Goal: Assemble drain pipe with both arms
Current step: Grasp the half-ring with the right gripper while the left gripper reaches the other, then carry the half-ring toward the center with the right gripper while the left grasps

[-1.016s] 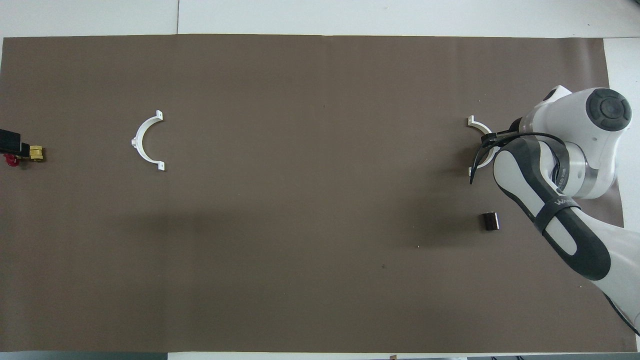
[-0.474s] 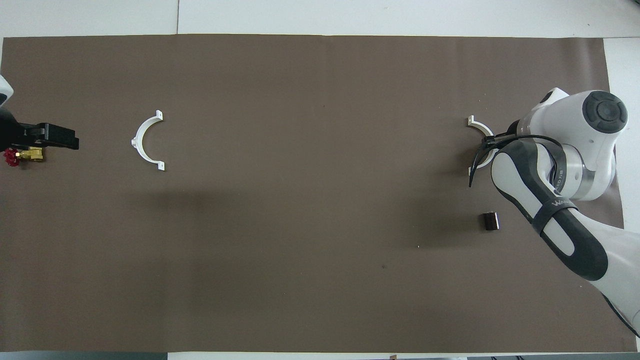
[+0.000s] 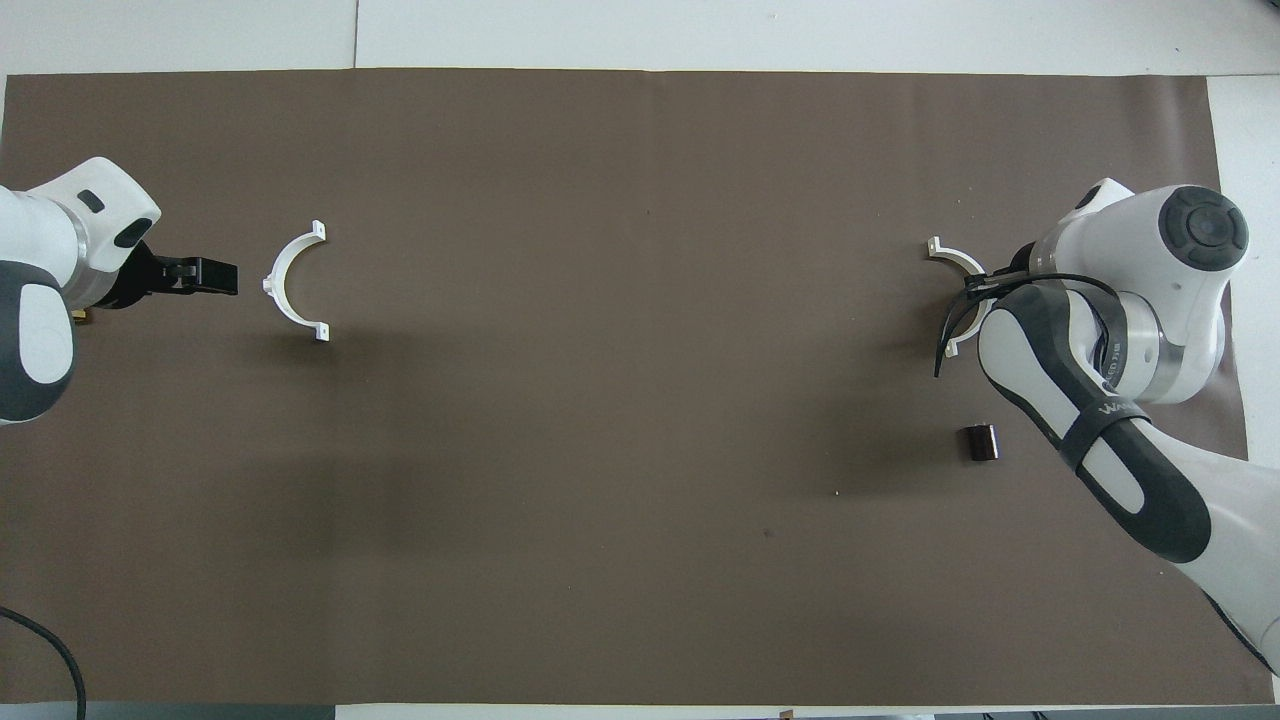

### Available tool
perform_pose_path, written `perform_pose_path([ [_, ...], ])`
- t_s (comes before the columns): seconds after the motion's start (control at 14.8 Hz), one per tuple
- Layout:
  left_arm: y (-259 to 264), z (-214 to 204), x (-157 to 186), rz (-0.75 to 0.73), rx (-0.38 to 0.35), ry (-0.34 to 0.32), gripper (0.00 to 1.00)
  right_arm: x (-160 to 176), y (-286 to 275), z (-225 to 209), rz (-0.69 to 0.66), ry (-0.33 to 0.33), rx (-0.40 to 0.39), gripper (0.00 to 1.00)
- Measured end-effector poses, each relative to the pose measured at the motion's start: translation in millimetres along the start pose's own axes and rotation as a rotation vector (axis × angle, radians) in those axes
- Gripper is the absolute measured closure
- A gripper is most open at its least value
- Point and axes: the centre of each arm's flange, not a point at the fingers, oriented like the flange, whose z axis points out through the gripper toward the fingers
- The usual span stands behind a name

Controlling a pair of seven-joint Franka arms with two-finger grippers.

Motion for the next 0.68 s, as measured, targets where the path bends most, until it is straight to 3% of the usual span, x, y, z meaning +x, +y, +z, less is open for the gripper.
perform_pose_path([
  [0.27,1.0,39.0,6.0,-0.013,0.007,0.024,0.00,33.7,-49.6,-41.8,0.001,0.005,0.039,0.80],
  [0.47,16.7,69.5,12.4,-0.044,0.008,0.046,0.00,64.5,-168.3,-100.7,0.101,0.006,0.083,0.80],
  [0.68,28.5,92.9,13.7,-0.052,0.008,0.042,0.01,57.9,-288.6,-110.7,0.178,0.008,0.109,0.80],
])
